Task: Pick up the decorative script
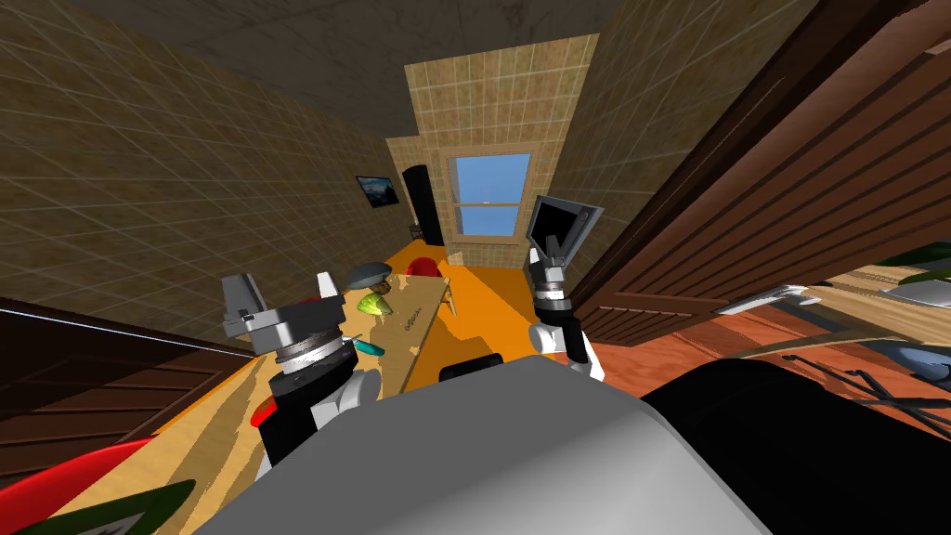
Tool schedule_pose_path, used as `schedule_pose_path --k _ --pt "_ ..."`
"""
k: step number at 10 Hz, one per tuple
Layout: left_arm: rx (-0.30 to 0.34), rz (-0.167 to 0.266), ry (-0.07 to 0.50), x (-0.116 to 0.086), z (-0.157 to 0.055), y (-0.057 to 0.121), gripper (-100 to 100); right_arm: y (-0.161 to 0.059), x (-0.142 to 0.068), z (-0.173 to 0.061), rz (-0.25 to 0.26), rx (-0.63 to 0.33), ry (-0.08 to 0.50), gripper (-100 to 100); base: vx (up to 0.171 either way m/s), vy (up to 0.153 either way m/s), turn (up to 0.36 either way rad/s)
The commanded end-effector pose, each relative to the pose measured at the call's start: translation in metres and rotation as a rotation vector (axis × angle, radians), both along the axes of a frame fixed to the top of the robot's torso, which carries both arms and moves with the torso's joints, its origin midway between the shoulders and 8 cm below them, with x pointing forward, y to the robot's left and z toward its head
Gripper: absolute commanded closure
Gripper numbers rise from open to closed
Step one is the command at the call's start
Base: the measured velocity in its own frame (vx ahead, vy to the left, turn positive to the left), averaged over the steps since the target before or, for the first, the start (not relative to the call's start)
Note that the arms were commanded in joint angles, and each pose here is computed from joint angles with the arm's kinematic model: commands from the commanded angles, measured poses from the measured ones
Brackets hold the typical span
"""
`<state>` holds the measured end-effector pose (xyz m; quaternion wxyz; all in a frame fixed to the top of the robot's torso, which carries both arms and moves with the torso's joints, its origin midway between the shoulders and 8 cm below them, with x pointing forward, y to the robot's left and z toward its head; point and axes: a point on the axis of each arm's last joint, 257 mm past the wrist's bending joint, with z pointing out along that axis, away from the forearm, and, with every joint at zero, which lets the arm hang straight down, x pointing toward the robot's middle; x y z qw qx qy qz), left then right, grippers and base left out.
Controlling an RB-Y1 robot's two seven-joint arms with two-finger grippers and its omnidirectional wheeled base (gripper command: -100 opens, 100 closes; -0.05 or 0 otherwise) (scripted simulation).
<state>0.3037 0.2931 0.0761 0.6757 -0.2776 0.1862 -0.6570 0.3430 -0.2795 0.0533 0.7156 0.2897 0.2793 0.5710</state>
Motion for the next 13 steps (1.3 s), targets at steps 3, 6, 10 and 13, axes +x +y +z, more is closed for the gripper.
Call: schedule_pose_path --k 3,6,10,13 --pt "-0.035 -0.075 0.095 0.031 -0.032 0.001 -100 0.0 0.0 0.0 0.0 0.0 0.0 0 0.003 0.007 -0.047" --pt "-0.093 -0.136 0.194 0.062 -0.067 0.004 -100 0.0 0.0 0.0 0.0 0.0 0.0 0 0.003 0.01 -0.048" --pt "-0.179 -0.2 0.319 0.096 -0.116 0.01 -100 0.0 0.0 0.0 0.0 0.0 0.0 0 0.005 0.014 -0.047" --pt "-0.248 -0.24 0.416 0.12 -0.154 0.013 -100 0.0 0.0 0.0 0.0 0.0 0.0 0 0.002 0.011 -0.049"
